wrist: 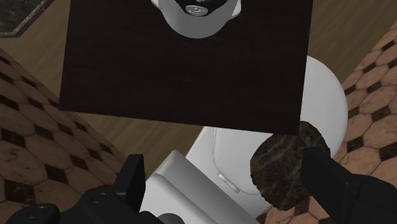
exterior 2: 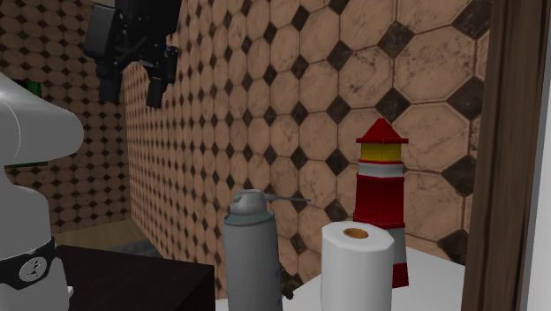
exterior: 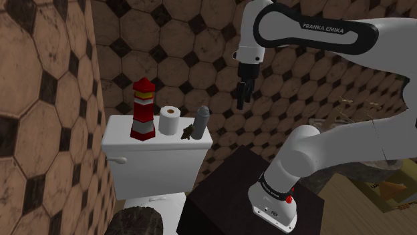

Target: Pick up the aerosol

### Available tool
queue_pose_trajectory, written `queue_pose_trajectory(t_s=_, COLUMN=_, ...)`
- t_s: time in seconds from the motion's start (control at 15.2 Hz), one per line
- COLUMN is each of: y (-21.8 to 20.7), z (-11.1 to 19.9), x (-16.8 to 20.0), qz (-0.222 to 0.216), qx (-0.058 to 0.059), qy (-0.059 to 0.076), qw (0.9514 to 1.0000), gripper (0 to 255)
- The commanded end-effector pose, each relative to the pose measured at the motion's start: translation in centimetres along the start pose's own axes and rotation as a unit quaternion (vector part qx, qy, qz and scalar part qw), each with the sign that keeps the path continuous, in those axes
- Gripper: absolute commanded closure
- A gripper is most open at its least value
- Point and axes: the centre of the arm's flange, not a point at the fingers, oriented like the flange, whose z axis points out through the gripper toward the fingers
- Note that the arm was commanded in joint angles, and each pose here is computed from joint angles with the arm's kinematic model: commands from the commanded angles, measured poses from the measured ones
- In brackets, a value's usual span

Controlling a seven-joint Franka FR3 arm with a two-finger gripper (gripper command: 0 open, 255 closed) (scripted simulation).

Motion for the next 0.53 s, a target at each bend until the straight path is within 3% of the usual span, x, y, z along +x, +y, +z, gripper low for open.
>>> queue_pose_trajectory(t_s=0.0, y=0.0, z=0.0, x=0.0, qz=0.0, qx=0.0, qy=0.0, qw=1.0, gripper=0)
queue_pose_trajectory(t_s=0.46, y=2.7, z=1.8, x=8.8, qz=-0.049, qx=0.015, qy=0.0, qw=0.9987, gripper=0)
